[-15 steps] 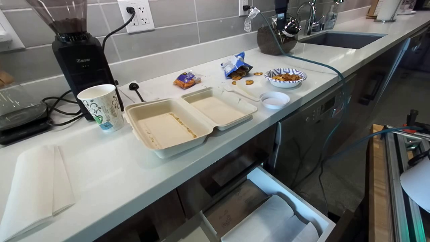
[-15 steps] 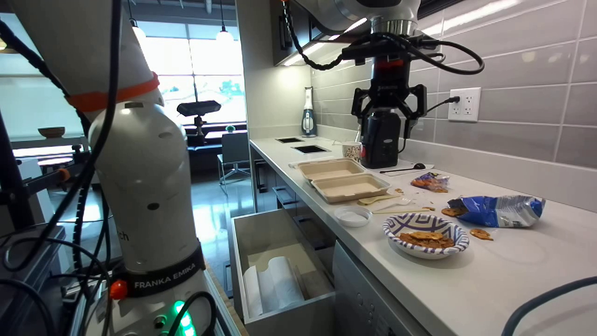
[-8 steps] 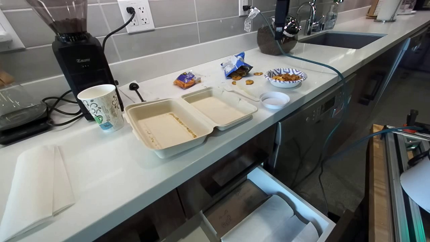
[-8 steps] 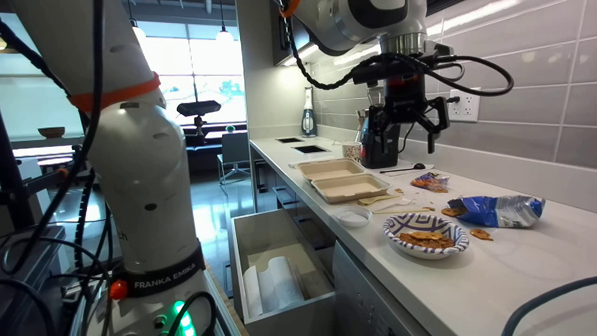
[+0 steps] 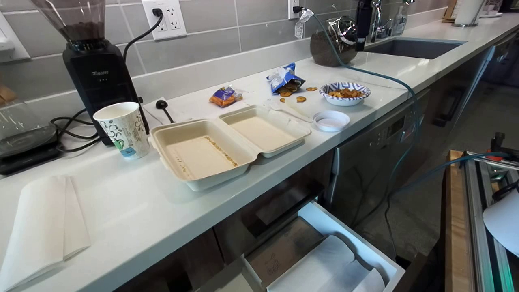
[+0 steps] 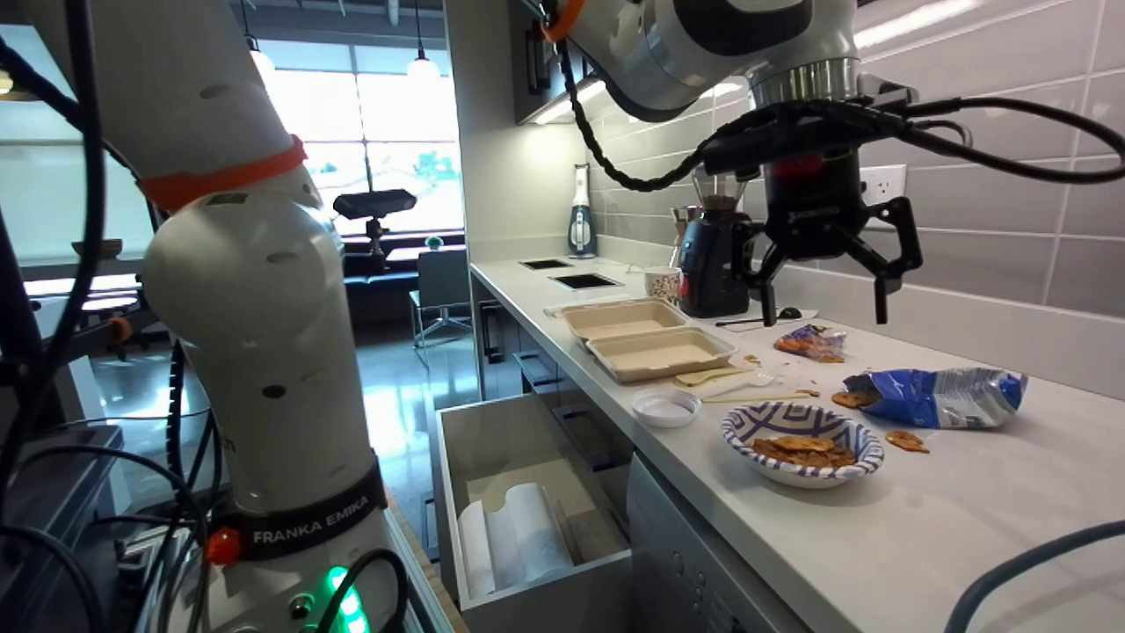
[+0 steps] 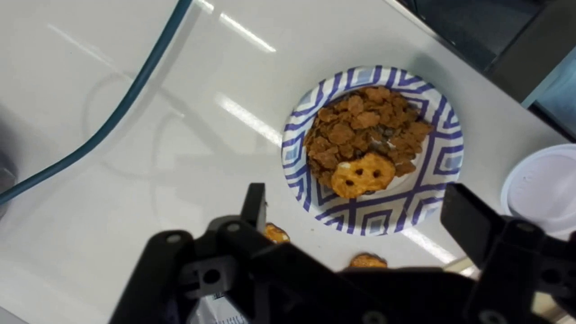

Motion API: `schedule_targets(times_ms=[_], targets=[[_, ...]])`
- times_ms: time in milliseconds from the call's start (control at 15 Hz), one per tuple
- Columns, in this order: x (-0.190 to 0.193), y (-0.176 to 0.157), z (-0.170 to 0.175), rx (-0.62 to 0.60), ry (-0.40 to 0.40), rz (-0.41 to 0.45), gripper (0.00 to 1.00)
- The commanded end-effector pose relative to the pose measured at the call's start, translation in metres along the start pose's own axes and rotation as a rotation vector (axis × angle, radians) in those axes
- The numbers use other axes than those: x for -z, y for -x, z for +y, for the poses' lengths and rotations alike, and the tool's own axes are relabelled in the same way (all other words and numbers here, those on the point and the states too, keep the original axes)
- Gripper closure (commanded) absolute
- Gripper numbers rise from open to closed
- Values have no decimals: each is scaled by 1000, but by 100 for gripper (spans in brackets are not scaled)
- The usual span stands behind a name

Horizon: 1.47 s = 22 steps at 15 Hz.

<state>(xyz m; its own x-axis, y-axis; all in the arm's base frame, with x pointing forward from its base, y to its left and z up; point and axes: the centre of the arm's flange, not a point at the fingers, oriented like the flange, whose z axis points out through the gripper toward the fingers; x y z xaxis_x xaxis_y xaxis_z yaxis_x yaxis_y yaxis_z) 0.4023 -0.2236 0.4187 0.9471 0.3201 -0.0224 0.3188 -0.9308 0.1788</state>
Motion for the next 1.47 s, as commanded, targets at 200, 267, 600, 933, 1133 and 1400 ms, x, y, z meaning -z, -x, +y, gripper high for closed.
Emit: schedule_targets(times_ms=[200, 267, 600, 933, 1133, 1400], targets=[[-37, 10, -28, 117, 78, -38, 0], [-44, 10, -32, 125, 70, -44, 0], [-43, 8, -32, 118, 38, -58, 0], [-52, 0, -39, 162, 15, -77, 0], [-68, -11, -54, 233, -10, -75, 0], [-80, -26, -64, 307, -22, -81, 0]])
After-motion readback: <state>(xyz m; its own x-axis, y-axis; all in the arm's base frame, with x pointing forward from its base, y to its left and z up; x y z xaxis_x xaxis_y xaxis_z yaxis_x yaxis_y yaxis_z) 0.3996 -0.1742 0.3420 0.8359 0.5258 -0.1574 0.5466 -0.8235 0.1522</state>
